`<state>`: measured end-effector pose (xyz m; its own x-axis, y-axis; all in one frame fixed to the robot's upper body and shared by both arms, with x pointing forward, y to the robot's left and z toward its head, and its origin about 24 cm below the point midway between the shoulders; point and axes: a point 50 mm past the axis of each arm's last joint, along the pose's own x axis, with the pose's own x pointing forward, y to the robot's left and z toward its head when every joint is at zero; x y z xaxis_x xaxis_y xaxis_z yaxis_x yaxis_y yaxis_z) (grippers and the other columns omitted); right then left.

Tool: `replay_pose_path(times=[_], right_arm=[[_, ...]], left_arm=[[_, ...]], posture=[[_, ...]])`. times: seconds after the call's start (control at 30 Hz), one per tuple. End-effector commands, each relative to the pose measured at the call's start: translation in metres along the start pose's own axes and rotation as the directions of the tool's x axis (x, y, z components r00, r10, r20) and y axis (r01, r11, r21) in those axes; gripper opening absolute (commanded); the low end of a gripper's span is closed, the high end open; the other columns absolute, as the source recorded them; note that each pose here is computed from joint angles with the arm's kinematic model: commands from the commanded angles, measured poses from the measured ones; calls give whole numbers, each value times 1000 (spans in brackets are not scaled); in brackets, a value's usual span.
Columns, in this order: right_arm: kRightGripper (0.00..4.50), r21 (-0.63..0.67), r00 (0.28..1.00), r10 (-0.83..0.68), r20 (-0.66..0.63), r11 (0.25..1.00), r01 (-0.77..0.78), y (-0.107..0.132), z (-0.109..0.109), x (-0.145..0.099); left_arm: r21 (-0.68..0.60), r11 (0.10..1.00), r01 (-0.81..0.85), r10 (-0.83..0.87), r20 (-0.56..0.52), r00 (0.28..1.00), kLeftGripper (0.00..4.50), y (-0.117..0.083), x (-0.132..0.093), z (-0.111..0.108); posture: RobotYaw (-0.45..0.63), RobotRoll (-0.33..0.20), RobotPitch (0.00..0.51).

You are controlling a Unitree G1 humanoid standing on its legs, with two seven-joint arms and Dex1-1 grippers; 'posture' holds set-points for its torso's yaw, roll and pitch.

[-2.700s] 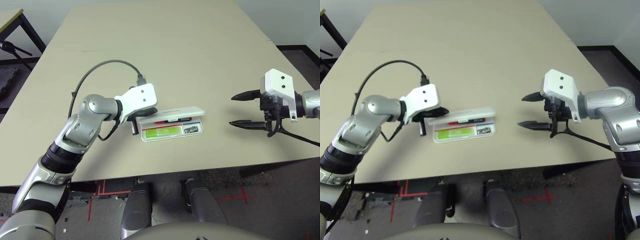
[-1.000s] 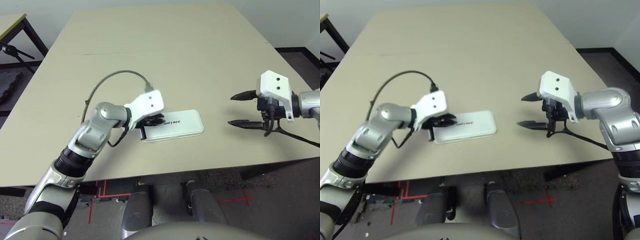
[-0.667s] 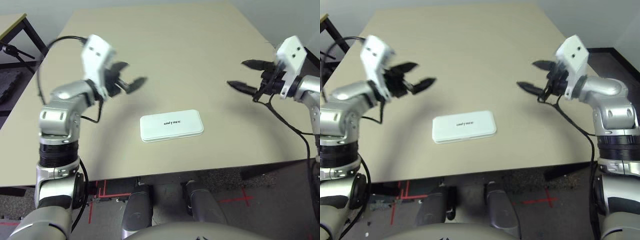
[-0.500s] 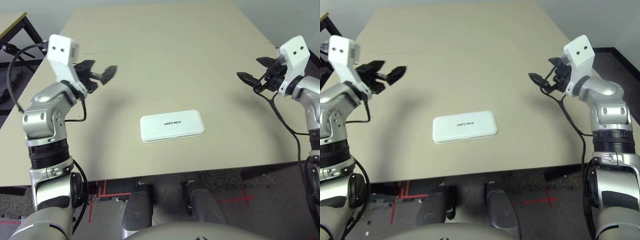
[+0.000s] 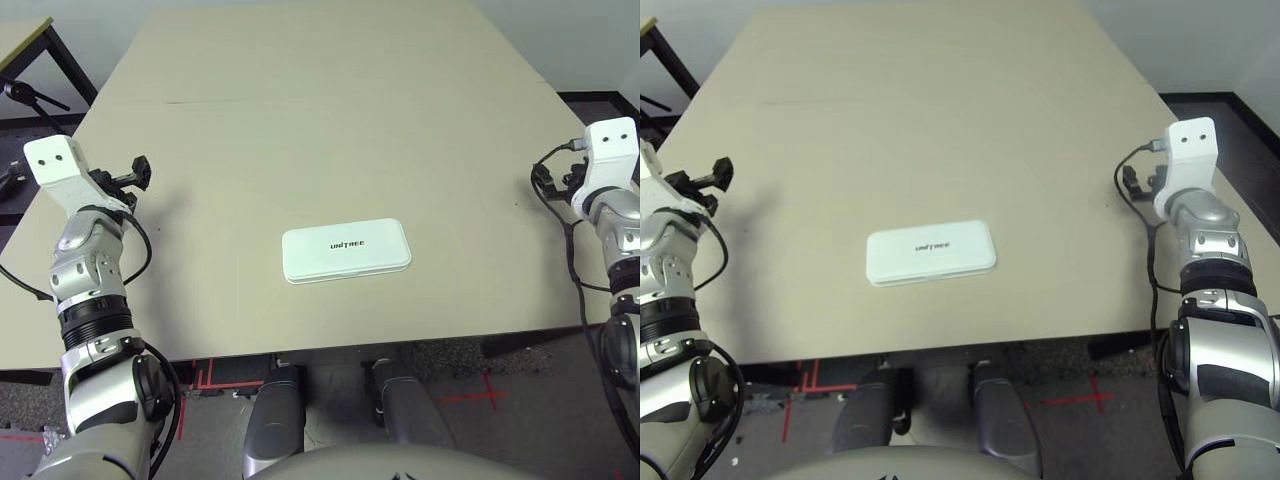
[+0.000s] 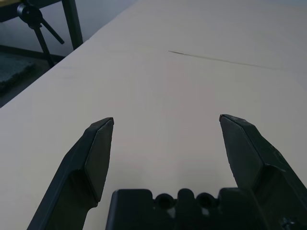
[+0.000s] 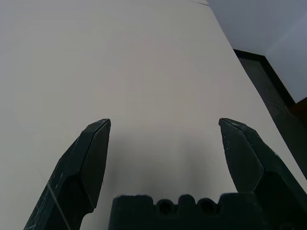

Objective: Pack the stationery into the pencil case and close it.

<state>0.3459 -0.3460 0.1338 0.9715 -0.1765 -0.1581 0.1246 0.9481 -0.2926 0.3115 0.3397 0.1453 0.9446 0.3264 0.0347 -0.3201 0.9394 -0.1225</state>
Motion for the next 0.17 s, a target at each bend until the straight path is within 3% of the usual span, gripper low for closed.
replay_pose_path(times=[0.03,0.17], right_arm=[[4500,9,1000,-6,-7,1000,6,-1,-4,0],[4500,9,1000,-2,-8,1000,2,-2,-4,-1]], left_arm=[[0,1000,-17,17,-23,1000,4444,5,-2,-8],[5,1000,-6,6,-28,1000,4444,3,-2,-8]], posture=[[-27,0,201],[-33,0,204]])
